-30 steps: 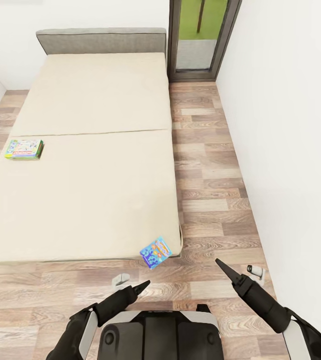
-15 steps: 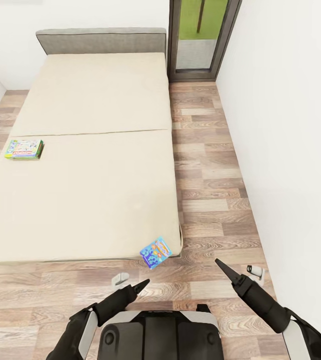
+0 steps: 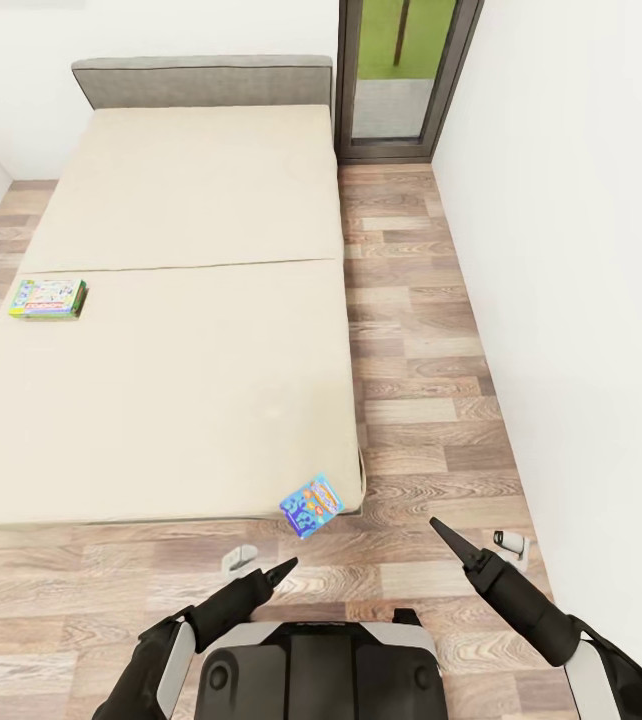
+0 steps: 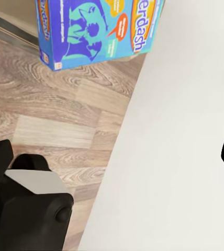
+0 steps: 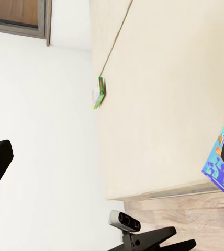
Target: Put all the toys in the child's room - the three board games (two on the bed and one on the table), the two jigsaw puzzles on the table, and the tennis ball on the table - inside the toy box on the table in the child's room.
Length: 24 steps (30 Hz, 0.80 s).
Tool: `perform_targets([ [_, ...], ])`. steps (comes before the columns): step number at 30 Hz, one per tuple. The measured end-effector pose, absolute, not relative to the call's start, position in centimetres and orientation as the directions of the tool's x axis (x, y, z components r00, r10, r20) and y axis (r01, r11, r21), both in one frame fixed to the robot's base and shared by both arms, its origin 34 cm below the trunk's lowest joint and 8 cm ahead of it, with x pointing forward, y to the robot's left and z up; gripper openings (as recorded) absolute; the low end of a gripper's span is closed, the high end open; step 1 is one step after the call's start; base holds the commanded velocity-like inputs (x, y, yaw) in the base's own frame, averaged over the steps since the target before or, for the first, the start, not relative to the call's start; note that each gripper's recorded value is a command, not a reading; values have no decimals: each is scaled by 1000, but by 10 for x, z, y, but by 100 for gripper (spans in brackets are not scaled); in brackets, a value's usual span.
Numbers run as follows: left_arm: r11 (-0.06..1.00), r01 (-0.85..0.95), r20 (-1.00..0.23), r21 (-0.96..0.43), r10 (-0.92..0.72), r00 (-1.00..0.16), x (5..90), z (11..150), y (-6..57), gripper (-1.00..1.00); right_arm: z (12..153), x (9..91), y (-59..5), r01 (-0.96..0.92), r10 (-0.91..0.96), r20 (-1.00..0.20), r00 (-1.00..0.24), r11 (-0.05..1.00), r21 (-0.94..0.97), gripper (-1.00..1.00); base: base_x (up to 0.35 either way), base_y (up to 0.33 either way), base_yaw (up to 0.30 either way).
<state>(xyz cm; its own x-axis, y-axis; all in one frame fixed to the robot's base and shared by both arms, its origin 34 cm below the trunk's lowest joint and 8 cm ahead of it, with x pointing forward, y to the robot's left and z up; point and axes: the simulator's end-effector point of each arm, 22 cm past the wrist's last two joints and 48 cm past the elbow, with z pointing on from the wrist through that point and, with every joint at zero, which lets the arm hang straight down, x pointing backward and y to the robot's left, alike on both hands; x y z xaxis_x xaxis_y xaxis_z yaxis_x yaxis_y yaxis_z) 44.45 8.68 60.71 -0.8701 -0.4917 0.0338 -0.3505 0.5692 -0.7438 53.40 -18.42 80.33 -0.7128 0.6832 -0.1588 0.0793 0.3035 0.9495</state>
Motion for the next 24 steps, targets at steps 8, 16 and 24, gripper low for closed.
perform_targets([
  [8,561,-357,34,-747,-503,-863,450,602,87,100,797,537,-184,79,683,-159,-713,303,950,100,0,0,0],
  [16,559,-358,34,-748,-507,-861,454,595,87,100,791,540,-184,79,683,-159,-712,303,950,100,0,0,0],
  [24,558,-358,33,-749,-508,-860,458,588,87,100,784,542,-178,75,676,-155,-721,298,952,100,0,0,0],
])
